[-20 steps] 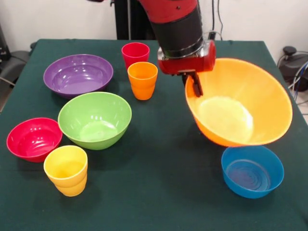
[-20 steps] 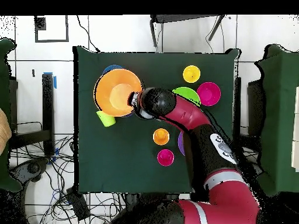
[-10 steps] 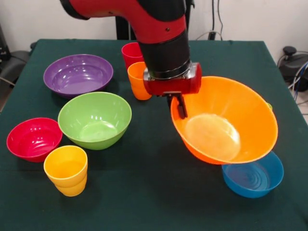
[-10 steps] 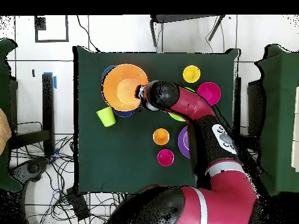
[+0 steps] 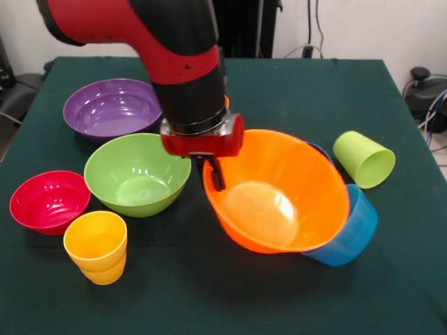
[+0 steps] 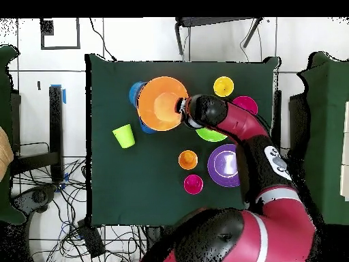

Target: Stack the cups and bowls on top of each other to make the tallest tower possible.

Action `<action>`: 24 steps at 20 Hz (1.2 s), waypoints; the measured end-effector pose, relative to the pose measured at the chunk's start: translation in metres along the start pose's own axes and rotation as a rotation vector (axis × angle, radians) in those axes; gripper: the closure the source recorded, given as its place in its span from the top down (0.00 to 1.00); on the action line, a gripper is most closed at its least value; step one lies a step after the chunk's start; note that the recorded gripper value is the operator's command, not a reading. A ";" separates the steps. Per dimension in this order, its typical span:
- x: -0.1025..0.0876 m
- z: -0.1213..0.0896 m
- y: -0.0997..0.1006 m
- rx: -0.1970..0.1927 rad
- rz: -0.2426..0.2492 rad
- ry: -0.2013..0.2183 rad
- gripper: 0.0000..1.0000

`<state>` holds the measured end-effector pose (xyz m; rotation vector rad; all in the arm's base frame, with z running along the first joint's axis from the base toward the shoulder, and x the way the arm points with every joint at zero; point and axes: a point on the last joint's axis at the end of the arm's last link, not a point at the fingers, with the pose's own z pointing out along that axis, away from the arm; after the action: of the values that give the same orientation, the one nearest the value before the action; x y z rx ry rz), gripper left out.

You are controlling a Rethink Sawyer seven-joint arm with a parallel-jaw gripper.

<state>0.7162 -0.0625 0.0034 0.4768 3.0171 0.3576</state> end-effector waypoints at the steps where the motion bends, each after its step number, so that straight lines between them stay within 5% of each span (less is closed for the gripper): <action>1: 0.001 0.003 -0.006 0.004 0.002 -0.002 0.00; 7: 0.007 0.021 -0.038 0.008 0.024 -0.011 0.00; 24: 0.000 0.019 -0.026 -0.017 0.016 -0.032 0.00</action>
<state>0.7103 -0.0821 -0.0216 0.5006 2.9784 0.3730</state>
